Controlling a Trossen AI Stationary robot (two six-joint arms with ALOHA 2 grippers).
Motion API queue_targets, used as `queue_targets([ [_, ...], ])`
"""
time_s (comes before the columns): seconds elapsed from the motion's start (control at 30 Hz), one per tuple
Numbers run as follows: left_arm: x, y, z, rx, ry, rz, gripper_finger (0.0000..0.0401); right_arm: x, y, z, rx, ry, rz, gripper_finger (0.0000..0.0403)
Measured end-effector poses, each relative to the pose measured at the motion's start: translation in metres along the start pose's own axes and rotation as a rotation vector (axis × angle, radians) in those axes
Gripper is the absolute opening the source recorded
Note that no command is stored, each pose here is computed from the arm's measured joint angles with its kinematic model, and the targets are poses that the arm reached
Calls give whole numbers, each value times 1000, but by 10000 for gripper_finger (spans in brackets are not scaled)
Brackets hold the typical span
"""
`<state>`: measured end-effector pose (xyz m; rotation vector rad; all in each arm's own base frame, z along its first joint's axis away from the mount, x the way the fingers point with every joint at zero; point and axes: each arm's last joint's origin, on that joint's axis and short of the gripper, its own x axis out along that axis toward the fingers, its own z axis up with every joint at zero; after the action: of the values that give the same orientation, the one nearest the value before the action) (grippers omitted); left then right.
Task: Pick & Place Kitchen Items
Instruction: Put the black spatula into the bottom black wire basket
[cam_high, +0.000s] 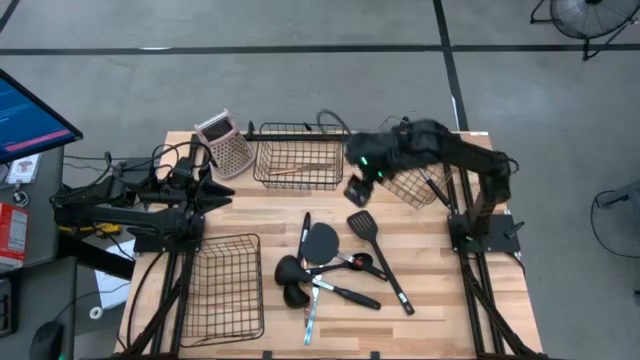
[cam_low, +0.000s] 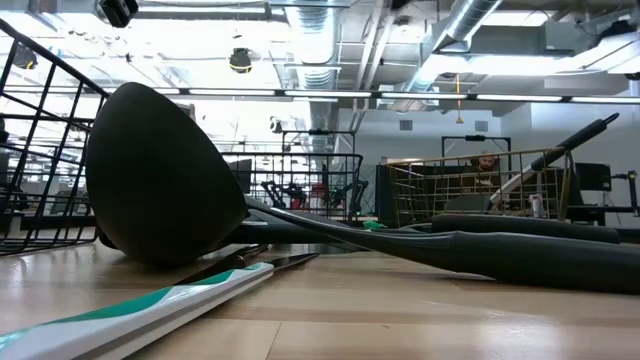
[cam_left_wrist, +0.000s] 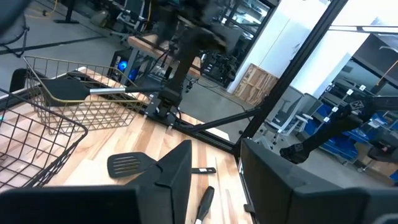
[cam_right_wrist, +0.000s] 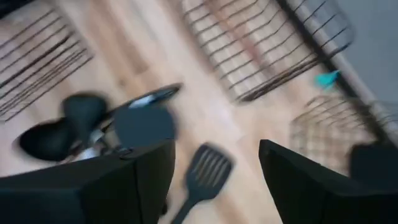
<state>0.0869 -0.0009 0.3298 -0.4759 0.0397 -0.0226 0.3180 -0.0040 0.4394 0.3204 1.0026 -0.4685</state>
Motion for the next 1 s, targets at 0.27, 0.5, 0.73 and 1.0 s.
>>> queue_targets([
  [0.27,0,0,0,21,8,-17,127,3,52,-56,109,101,9,235],
  [0.5,0,-1,0,21,8,-18,127,21,86,-116,209,237,-77,235],
  [0.73,0,-1,0,24,13,-26,127,52,103,-164,276,327,-163,235],
  [1.0,0,-1,0,26,12,-27,127,112,86,-193,265,387,-120,235],
])
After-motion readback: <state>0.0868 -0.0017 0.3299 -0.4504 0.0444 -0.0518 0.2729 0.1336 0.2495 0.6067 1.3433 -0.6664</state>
